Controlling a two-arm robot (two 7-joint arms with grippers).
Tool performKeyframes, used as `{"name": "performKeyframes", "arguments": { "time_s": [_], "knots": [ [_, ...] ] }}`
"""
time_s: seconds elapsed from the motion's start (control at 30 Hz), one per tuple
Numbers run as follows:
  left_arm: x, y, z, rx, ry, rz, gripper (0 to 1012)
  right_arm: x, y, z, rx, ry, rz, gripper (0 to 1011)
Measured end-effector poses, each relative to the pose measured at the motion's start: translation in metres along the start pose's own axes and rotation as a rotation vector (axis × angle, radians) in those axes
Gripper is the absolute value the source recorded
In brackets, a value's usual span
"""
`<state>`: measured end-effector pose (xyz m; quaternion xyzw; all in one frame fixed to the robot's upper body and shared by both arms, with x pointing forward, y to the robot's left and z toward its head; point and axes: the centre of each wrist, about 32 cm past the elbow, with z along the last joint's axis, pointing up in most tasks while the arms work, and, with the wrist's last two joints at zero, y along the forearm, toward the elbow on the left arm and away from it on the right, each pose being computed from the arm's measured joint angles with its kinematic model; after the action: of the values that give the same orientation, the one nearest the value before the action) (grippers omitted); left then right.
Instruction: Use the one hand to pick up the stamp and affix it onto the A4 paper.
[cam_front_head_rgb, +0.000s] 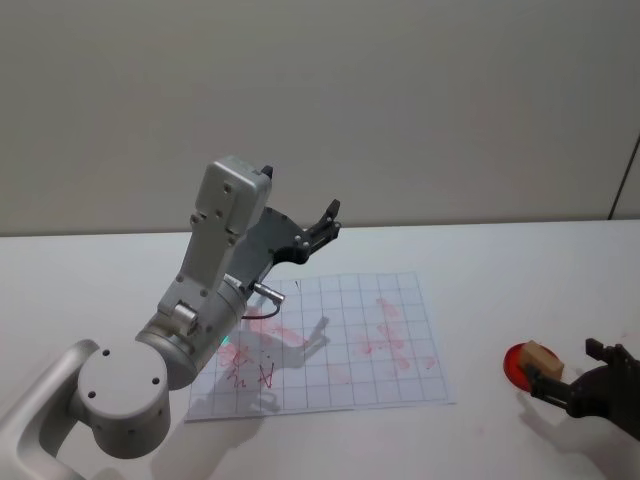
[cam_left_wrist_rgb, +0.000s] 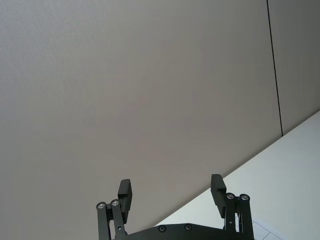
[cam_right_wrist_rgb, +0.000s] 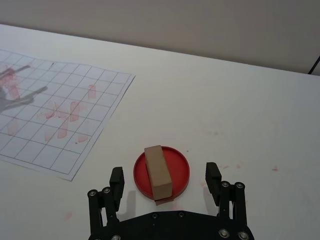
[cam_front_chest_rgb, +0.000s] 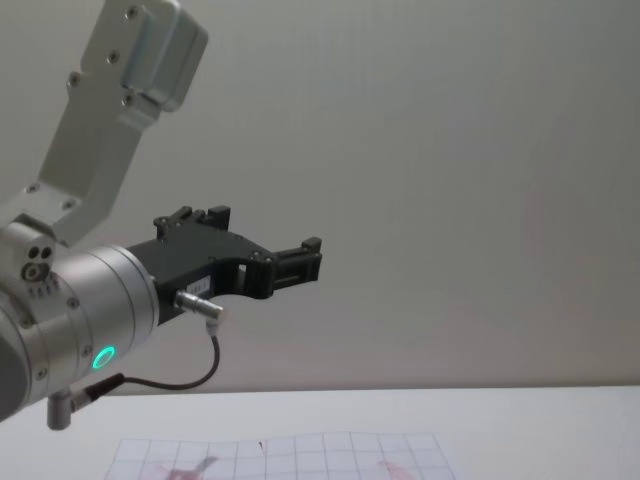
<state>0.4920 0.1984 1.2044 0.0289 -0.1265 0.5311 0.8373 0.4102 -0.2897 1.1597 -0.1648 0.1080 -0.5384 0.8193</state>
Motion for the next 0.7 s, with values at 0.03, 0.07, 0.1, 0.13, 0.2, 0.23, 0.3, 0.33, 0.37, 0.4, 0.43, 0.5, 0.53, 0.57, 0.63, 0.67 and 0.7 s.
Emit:
{"name": "performKeyframes", "arguments": {
  "time_s": [0.03, 0.07, 0.1, 0.13, 0.2, 0.23, 0.3, 0.33, 0.37, 0.4, 0.43, 0.5, 0.53, 0.57, 0.63, 0.67, 0.7],
  "knots": [
    [0.0000, 0.0000, 0.0000, 0.000, 0.000, 0.000, 1001, 0.000, 0.001, 0.000, -0.005, -0.003, 0.001, 1001],
    [0.0000, 0.0000, 0.0000, 0.000, 0.000, 0.000, 1001, 0.000, 0.002, 0.000, -0.009, -0.004, 0.004, 1001],
    [0.0000, 0.0000, 0.0000, 0.000, 0.000, 0.000, 1001, 0.000, 0.005, 0.000, -0.014, -0.006, 0.007, 1001],
    [0.0000, 0.0000, 0.0000, 0.000, 0.000, 0.000, 1001, 0.000, 0.006, 0.000, -0.017, -0.008, 0.009, 1001],
    [0.0000, 0.0000, 0.0000, 0.000, 0.000, 0.000, 1001, 0.001, 0.009, 0.000, -0.026, -0.013, 0.014, 1001],
    [0.0000, 0.0000, 0.0000, 0.000, 0.000, 0.000, 1001, 0.001, 0.010, 0.000, -0.028, -0.014, 0.015, 1001],
    [0.0000, 0.0000, 0.0000, 0.000, 0.000, 0.000, 1001, 0.001, 0.013, -0.001, -0.036, -0.017, 0.019, 994],
    [0.0000, 0.0000, 0.0000, 0.000, 0.000, 0.000, 1001, 0.001, 0.014, -0.001, -0.038, -0.018, 0.021, 983],
    [0.0000, 0.0000, 0.0000, 0.000, 0.000, 0.000, 1001, 0.001, 0.015, -0.001, -0.040, -0.019, 0.022, 960],
    [0.0000, 0.0000, 0.0000, 0.000, 0.000, 0.000, 1001, 0.001, 0.016, -0.001, -0.043, -0.021, 0.024, 932],
    [0.0000, 0.0000, 0.0000, 0.000, 0.000, 0.000, 1001, 0.001, 0.017, -0.001, -0.045, -0.022, 0.025, 903],
    [0.0000, 0.0000, 0.0000, 0.000, 0.000, 0.000, 1001, 0.001, 0.018, -0.001, -0.050, -0.024, 0.027, 855],
    [0.0000, 0.0000, 0.0000, 0.000, 0.000, 0.000, 1001, 0.001, 0.019, -0.001, -0.051, -0.025, 0.027, 839],
    [0.0000, 0.0000, 0.0000, 0.000, 0.000, 0.000, 1001, 0.001, 0.019, -0.001, -0.052, -0.025, 0.028, 806],
    [0.0000, 0.0000, 0.0000, 0.000, 0.000, 0.000, 1001, 0.001, 0.020, -0.001, -0.055, -0.027, 0.030, 755],
    [0.0000, 0.0000, 0.0000, 0.000, 0.000, 0.000, 1001, 0.001, 0.021, -0.001, -0.056, -0.027, 0.031, 732],
    [0.0000, 0.0000, 0.0000, 0.000, 0.000, 0.000, 1001, 0.001, 0.021, -0.001, -0.058, -0.028, 0.031, 675]
  ]
}}
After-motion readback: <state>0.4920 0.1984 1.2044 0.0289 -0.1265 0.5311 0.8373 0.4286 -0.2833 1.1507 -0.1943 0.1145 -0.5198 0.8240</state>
